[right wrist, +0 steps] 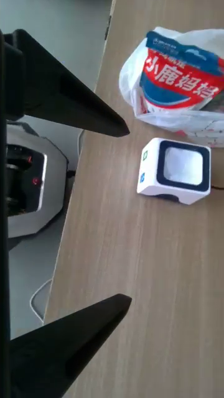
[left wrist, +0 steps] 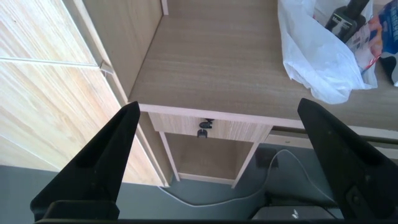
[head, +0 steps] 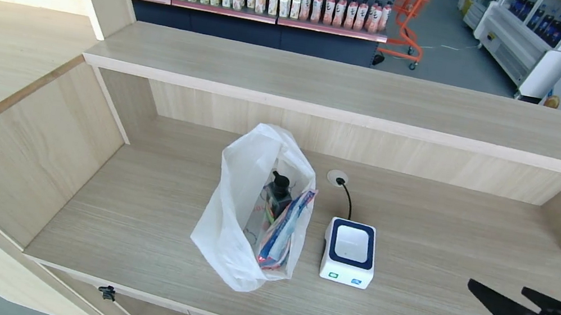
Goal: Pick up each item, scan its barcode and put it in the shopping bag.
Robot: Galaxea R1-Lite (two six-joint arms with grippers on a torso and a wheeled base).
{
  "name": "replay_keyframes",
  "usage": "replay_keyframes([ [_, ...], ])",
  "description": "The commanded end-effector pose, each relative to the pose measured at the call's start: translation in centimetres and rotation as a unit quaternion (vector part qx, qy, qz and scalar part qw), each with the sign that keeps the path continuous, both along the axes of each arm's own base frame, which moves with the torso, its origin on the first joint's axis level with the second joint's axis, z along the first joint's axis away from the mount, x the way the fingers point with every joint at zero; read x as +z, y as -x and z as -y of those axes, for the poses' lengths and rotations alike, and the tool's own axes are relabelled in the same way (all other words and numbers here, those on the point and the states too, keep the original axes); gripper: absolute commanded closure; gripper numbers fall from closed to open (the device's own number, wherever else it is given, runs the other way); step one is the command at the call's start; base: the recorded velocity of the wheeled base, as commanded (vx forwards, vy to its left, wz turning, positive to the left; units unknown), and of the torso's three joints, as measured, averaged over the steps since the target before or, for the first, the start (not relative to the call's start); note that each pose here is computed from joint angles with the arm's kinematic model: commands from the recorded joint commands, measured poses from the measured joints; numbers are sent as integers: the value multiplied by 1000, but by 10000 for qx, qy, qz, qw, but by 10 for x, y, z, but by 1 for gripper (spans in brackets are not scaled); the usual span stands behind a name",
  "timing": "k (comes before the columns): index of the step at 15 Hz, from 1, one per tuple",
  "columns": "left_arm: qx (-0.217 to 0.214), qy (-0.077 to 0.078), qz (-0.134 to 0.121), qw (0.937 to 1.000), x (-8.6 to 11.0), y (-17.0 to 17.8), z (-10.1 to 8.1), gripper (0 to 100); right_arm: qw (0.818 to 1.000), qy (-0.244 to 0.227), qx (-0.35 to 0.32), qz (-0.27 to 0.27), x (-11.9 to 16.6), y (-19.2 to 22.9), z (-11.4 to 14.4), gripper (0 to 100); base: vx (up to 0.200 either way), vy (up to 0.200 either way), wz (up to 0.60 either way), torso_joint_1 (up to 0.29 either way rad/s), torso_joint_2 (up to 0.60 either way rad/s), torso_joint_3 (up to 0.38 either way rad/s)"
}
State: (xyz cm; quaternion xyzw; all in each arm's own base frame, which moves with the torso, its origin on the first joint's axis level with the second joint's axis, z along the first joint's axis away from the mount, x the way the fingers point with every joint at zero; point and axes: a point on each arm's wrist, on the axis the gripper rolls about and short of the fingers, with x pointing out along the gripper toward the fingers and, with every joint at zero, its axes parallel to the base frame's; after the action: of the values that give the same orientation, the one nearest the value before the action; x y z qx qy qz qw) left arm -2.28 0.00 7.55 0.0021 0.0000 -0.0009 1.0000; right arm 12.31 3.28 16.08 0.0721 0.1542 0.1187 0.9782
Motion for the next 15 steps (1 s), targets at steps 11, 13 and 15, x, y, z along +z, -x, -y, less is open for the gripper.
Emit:
replay_keyframes([
  [11,1,6,0,10000,0,0,0,0,9828,716,-1135,1270,-82,150,33,0,0,0,0,0,0,0],
  [13,1,6,-8,10000,0,0,0,0,9828,645,-1202,1249,-83,150,33,0,0,0,0,0,0,0],
  [15,1,6,0,10000,0,0,0,0,9812,662,-1256,1308,-83,149,33,100,0,0,0,0,0,0],
])
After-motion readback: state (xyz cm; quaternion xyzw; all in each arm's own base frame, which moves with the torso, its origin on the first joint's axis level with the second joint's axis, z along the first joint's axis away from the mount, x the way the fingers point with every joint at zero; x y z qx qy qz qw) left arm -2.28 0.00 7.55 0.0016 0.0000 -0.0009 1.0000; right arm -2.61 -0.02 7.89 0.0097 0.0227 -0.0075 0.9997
